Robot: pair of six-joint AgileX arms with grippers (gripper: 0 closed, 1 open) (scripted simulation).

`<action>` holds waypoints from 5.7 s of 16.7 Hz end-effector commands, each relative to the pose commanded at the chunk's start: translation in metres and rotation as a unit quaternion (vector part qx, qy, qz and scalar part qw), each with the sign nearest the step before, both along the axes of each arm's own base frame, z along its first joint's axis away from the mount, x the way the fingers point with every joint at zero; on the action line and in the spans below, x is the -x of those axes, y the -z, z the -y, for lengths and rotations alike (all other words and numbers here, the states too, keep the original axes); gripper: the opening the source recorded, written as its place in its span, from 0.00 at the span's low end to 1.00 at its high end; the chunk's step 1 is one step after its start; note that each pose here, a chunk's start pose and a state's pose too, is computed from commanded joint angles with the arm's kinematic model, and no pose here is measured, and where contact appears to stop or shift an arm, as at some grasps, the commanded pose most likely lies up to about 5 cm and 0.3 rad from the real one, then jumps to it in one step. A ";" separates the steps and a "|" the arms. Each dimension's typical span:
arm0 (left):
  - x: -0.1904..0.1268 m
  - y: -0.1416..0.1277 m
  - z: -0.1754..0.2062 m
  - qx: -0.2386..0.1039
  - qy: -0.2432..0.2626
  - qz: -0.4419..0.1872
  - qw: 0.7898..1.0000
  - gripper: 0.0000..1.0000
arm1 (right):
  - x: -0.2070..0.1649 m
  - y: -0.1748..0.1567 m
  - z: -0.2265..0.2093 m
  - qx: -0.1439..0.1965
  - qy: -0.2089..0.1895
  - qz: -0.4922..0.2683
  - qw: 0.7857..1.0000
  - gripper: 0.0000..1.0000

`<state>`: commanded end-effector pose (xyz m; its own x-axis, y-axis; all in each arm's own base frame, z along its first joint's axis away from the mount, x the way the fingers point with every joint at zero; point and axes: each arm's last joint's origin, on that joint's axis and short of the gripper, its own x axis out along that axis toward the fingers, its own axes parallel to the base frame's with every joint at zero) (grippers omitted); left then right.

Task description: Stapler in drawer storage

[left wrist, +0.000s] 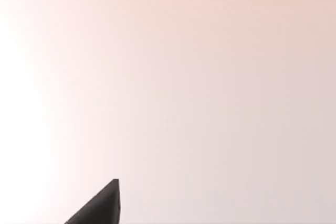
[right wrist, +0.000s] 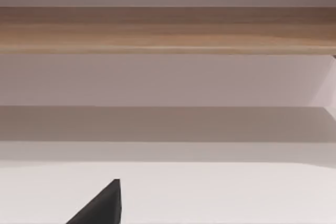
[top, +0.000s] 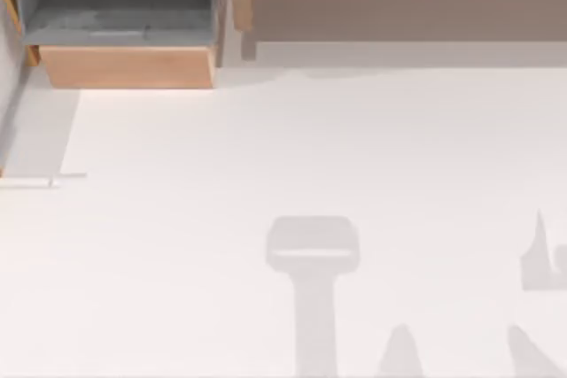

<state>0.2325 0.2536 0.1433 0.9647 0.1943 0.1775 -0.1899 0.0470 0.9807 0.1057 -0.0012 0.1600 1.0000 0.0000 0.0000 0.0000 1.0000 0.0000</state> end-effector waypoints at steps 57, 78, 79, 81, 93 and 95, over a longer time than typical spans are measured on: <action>-0.085 0.052 0.080 -0.025 0.105 -0.100 0.989 0.00 | 0.000 0.000 0.000 0.000 0.000 0.000 1.000 1.00; -0.188 0.054 0.076 -0.025 0.099 -0.102 0.990 0.00 | 0.000 0.000 0.000 0.000 0.000 0.000 1.000 1.00; -0.196 0.053 0.077 -0.024 0.099 -0.102 0.990 0.00 | 0.000 0.000 0.000 0.000 0.000 0.000 1.000 1.00; -0.205 0.054 0.079 -0.021 0.100 -0.104 0.989 0.00 | 0.000 0.000 0.000 0.000 0.000 0.000 1.000 1.00; -0.207 0.054 0.079 -0.020 0.100 -0.104 0.989 0.60 | 0.000 0.000 0.000 0.000 0.000 0.000 1.000 1.00; -0.207 0.054 0.079 -0.020 0.100 -0.104 0.989 0.75 | 0.000 0.000 0.000 0.000 0.000 0.000 1.000 1.00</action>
